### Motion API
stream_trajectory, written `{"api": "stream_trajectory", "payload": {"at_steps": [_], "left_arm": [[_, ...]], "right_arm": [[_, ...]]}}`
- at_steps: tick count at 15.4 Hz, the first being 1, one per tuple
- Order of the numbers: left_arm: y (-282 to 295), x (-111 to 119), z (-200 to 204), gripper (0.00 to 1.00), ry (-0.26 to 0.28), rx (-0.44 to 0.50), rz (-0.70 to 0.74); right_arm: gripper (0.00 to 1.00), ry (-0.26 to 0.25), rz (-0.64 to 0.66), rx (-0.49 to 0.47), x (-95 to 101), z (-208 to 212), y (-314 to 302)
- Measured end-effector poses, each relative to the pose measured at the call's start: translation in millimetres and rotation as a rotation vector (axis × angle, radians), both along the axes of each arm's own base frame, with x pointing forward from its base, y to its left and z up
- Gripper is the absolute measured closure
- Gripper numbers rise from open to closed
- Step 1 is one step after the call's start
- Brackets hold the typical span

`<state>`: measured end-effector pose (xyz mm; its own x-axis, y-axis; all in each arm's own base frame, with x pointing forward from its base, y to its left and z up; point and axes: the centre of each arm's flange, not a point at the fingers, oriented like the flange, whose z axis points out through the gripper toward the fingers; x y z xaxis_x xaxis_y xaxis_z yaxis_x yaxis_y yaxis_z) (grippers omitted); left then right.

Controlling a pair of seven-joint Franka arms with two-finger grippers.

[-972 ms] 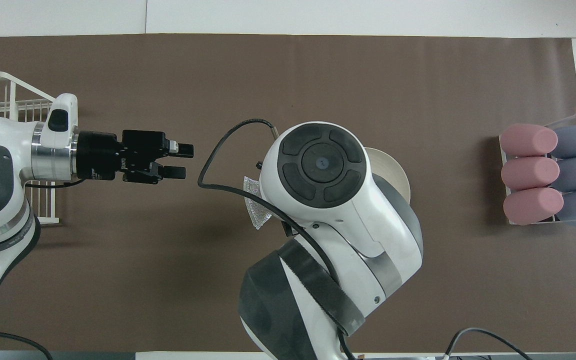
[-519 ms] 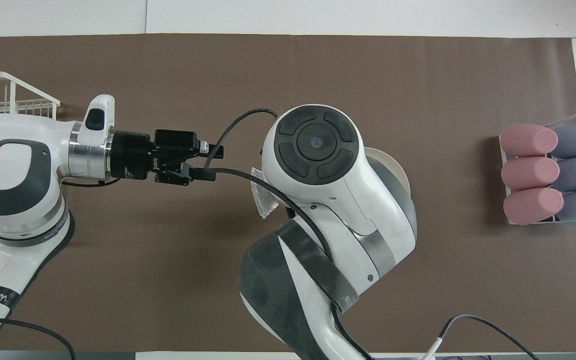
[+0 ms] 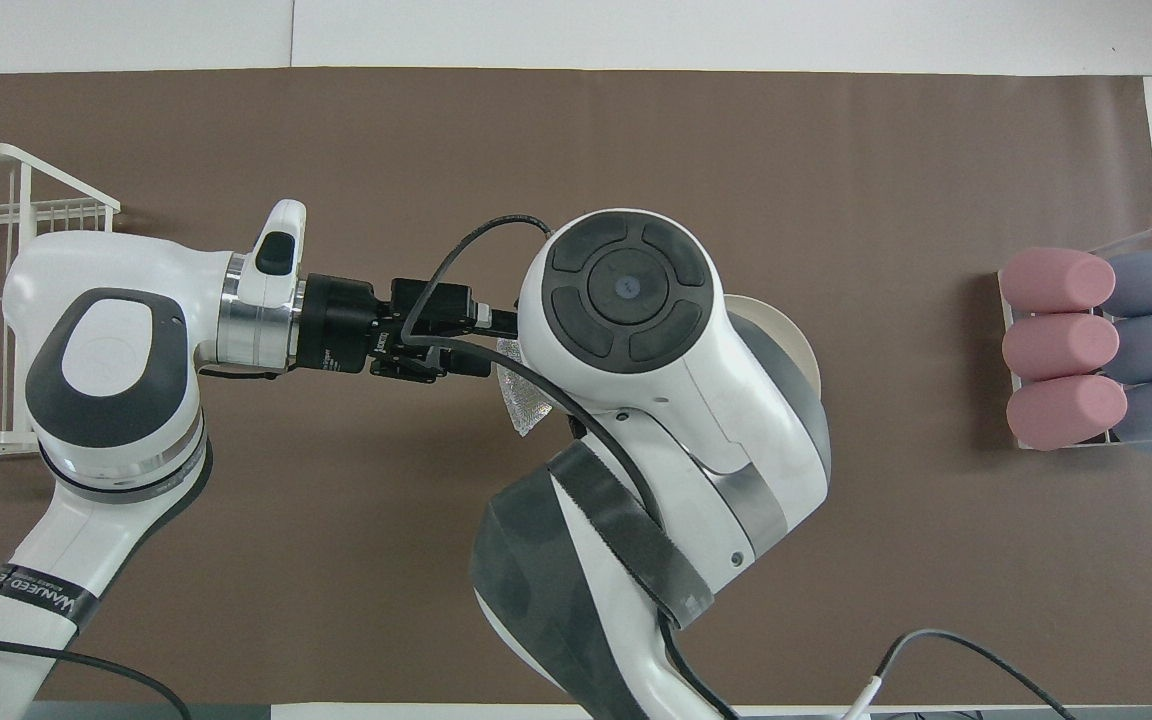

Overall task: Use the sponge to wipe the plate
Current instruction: 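Lift the cloth off the plate with the right gripper while the left gripper reaches over, then grasp the cloth with the left gripper while the right gripper opens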

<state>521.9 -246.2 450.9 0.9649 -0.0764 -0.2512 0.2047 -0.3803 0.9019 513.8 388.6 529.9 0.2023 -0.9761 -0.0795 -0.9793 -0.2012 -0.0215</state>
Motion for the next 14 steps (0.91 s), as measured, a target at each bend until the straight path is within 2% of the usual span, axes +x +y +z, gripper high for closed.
{"api": "stream_trajectory", "payload": {"at_steps": [3, 5, 6, 8, 9, 10, 14], "left_arm": [[0.1, -0.7, -0.1, 0.04, 0.005, -0.001, -0.006], [-0.9, -2.2, -0.5, 0.16, 0.007, 0.002, -0.018], [-1.5, -3.2, -0.5, 0.16, 0.011, 0.0, -0.026], [-2.3, -5.5, -0.3, 0.31, 0.019, -0.005, -0.045], [-2.5, -6.1, -0.4, 0.31, 0.022, -0.004, -0.05], [-2.5, -6.4, -0.5, 0.36, 0.025, -0.003, -0.052], [-2.8, -7.7, -0.3, 0.81, 0.044, 0.008, -0.06]], "right_arm": [[0.93, 0.0, 0.0, 0.0, 0.1, 0.0, -0.1], [0.93, 0.0, 0.0, 0.0, 0.1, 0.0, -0.1], [0.93, 0.0, 0.0, 0.0, 0.1, 0.0, -0.1], [0.93, 0.0, 0.0, 0.0, 0.2, 0.0, -0.2], [0.93, 0.0, -0.001, 0.0, 0.3, 0.0, -0.3], [0.93, 0.0, -0.001, 0.0, 0.4, 0.0, -0.5], [0.93, 0.0, -0.001, 0.0, 0.5, -0.1, -0.6]]}}
